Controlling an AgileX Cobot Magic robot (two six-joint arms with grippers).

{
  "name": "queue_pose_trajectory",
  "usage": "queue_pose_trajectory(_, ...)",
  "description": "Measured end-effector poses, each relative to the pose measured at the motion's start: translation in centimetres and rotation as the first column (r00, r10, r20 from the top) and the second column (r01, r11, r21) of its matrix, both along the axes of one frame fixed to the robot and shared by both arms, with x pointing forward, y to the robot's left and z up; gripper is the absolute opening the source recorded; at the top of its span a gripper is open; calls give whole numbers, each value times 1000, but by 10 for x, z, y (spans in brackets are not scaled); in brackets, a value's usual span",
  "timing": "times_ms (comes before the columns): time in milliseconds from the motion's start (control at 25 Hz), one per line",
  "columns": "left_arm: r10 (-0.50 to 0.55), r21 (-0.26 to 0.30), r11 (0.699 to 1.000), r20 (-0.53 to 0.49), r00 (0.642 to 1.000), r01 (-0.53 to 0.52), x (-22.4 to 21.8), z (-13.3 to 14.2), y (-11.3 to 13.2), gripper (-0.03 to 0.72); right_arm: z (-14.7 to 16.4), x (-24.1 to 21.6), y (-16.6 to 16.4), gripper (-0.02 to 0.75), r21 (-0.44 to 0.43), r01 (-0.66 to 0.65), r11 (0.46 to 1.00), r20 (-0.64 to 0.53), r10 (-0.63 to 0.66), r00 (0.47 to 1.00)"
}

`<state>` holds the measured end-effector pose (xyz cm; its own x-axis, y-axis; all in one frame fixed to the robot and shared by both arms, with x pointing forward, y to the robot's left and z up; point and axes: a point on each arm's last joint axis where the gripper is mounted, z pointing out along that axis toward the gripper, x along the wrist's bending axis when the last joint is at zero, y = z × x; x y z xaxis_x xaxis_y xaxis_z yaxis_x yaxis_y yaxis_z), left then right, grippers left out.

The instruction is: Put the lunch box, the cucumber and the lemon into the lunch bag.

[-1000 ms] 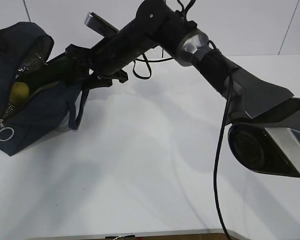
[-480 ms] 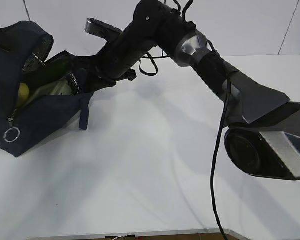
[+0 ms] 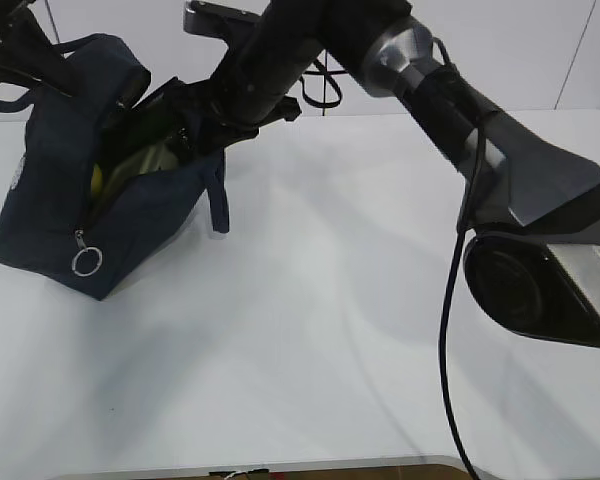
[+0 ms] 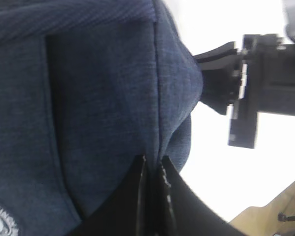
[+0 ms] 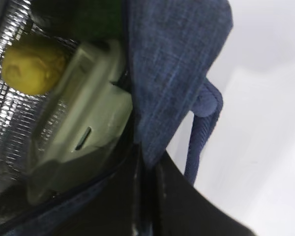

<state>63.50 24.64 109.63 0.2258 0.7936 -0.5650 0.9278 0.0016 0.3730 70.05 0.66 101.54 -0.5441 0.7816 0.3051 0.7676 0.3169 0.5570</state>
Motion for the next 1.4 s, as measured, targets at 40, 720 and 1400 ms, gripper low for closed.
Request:
queue_pose_trajectory(40, 2, -8, 1000, -1, 1000, -2, 0, 0, 0, -13, 6, -1, -2, 15, -6, 4, 1000, 16, -4, 1000)
queue_pose_trajectory(720, 13, -176, 984, 0, 1000, -13, 1, 11, -11, -13, 71, -22, -7, 13, -134, 13, 991, 226, 18, 974)
queue_pose_trajectory(1400, -101, -279, 955, 13, 995, 100, -9, 18, -62, -13, 108, -59, -55, 13, -431, 31, 902, 207, 65, 976)
